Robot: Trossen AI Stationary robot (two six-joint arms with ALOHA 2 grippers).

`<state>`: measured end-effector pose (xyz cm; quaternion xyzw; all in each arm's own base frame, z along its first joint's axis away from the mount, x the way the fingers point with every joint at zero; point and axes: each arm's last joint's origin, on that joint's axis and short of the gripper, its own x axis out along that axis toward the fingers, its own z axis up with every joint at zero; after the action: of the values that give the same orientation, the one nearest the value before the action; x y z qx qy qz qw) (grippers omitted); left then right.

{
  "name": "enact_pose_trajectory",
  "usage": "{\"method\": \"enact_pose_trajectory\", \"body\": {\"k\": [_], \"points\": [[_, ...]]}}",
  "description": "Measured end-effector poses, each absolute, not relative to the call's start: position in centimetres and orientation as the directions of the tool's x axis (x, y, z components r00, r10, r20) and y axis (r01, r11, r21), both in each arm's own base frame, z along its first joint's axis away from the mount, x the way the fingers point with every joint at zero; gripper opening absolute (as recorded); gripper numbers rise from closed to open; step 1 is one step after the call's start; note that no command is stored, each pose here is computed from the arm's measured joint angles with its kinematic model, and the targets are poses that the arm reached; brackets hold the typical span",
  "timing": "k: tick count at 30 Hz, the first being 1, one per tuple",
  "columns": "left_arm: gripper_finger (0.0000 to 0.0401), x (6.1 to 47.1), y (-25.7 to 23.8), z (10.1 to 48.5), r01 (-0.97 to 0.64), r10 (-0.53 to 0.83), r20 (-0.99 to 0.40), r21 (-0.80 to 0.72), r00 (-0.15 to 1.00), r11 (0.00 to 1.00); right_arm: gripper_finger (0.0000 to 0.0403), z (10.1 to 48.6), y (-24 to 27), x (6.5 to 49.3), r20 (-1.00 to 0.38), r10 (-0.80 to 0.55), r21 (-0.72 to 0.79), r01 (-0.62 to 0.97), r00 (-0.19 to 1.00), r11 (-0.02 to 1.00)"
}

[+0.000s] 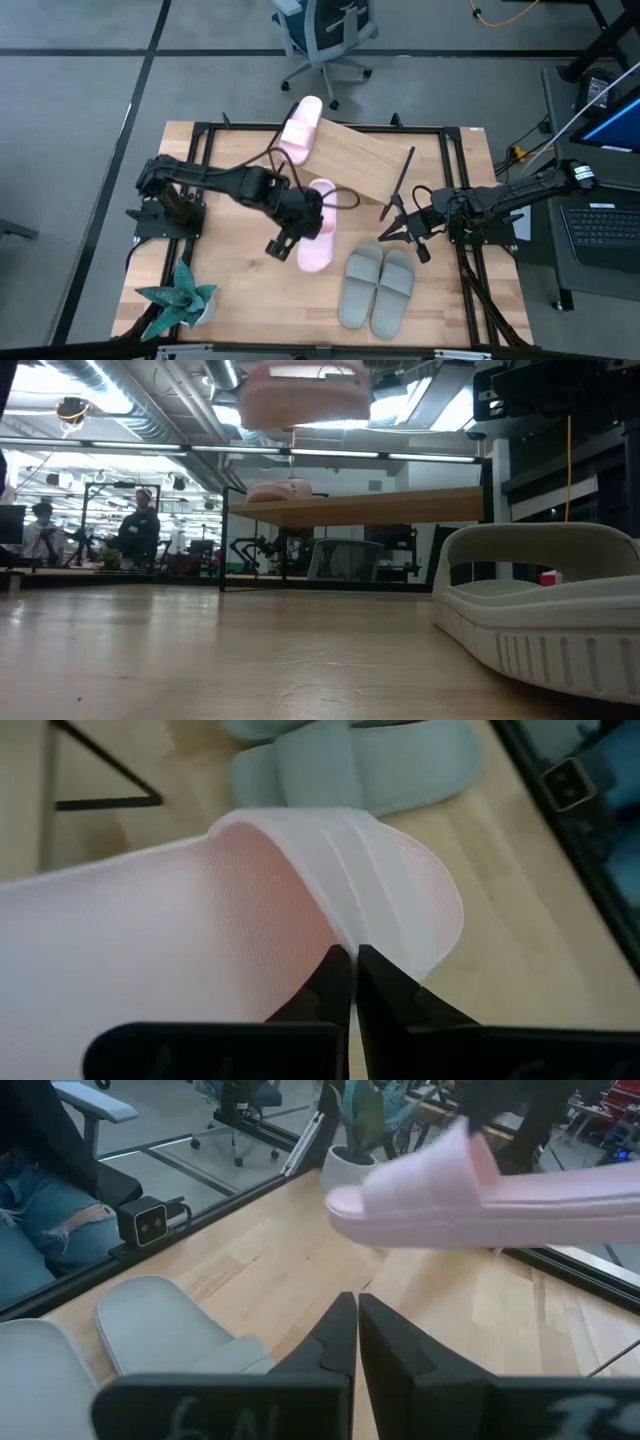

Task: Pick and place slides into the shelf
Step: Put the pink slide on the shelf

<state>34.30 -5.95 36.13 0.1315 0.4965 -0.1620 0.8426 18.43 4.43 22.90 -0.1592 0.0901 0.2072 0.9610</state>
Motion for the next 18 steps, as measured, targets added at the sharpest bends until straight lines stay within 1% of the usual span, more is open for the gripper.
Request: {"method": "enact_pose_trajectory", "body": {"k": [4,10,18], "points": [[0.0,34.5,-4.4,36.1,0.41,-0.147,-0.878,0.06,0.455,0.91,0.0019,23.0,4.4,18.5,-0.229,0.369,-0.322,-0.428,0.9,0.844],[0.0,34.7,-2.1,36.1,0.387,-0.123,-0.878,0.075,0.462,0.919,0.0019,23.0,4.4,18.5,-0.23,0.369,-0.318,-0.428,0.901,0.846],[0.0,34.6,1.3,36.0,0.405,-0.079,-0.889,0.125,0.451,0.906,0.0019,23.0,4.4,18.5,-0.23,0.369,-0.331,-0.429,0.901,0.84]]}}
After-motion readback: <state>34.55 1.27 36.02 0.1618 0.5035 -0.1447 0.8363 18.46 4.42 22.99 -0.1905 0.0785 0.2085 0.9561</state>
